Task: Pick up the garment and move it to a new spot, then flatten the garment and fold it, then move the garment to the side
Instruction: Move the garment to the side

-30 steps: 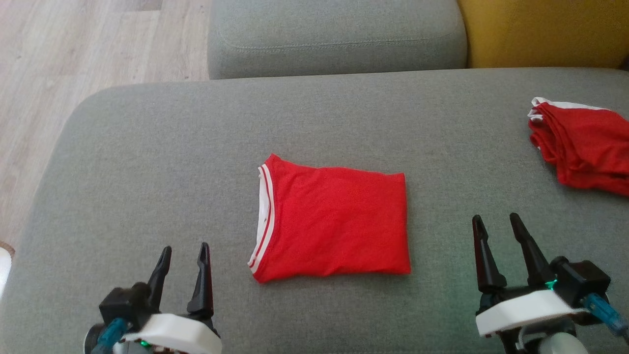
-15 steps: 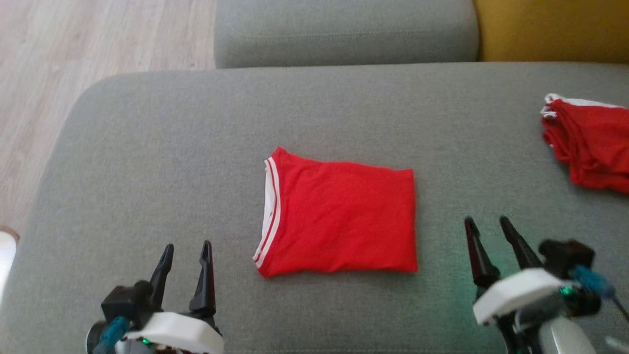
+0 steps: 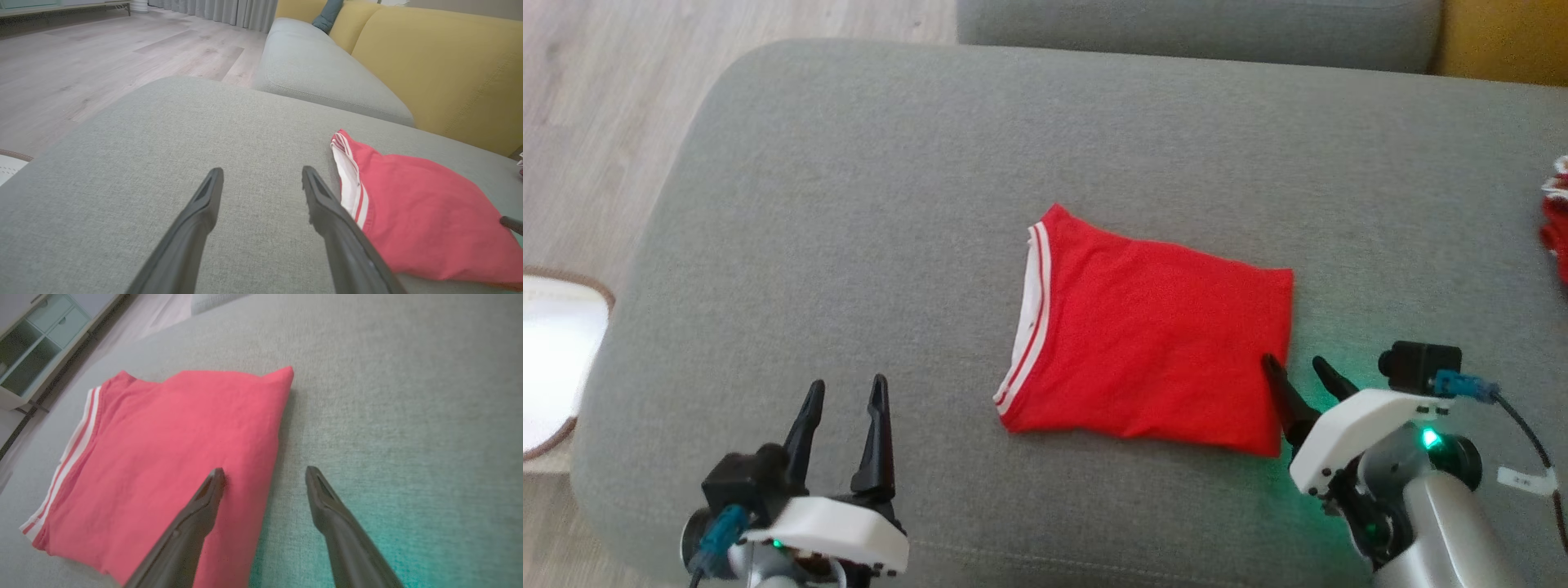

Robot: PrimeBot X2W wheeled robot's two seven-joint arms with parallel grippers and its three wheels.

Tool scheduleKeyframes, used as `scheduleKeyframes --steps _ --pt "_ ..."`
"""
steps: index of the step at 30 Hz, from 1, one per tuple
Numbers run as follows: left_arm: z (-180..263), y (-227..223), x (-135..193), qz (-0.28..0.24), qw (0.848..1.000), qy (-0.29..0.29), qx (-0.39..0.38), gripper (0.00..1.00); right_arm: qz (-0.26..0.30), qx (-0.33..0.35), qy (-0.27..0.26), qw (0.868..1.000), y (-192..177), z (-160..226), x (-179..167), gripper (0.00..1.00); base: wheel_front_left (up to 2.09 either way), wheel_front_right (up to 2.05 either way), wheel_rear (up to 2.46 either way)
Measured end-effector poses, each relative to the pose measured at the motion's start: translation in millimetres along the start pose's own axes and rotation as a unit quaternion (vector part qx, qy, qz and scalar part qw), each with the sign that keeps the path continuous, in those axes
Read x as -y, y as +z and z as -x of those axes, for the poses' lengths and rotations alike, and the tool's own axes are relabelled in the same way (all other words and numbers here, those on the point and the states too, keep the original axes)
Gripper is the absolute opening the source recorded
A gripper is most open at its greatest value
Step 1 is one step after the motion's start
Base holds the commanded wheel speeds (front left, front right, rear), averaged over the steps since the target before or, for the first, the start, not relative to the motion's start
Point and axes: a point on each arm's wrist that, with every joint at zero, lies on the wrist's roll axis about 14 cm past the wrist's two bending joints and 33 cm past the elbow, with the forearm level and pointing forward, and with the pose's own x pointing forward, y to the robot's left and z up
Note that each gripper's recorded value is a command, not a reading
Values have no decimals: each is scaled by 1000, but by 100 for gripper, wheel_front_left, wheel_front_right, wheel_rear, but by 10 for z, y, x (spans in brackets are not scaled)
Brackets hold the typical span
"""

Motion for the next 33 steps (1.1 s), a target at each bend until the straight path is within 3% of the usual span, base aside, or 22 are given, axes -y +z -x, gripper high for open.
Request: scheduleKeyframes --steps 8,9,11,12,15,19,25,33 --pt "-5 -37 -98 -1 1000 18 -5 100 -12 -50 12 999 -82 -234 -62 100 0 0 0" --pt "-15 -36 -105 -1 1000 19 -5 100 -13 -59 16 998 -104 -249 -83 95 0 0 0" --pt "-44 -33 -106 -1 1000 19 -5 100 -12 -70 20 997 -116 -265 -109 48 0 0 0" --pt "-70 -26 -91 -2 1000 15 -4 100 -10 -74 21 997 -114 -270 -112 40 0 0 0" --pt "-139 -23 -16 -4 1000 3 -3 100 -11 -73 19 997 -84 -266 -85 0 0 0 0" --pt "-220 -63 123 -9 1000 -22 -8 100 -4 -53 10 999 36 -219 20 0 0 0 0" --pt "-419 -35 432 -11 997 -73 0 100 19 12 -33 999 513 -51 429 0 0 0 0" --pt "-752 -76 1070 -11 985 -170 3 100 28 77 -132 988 939 452 1196 0 0 0 0"
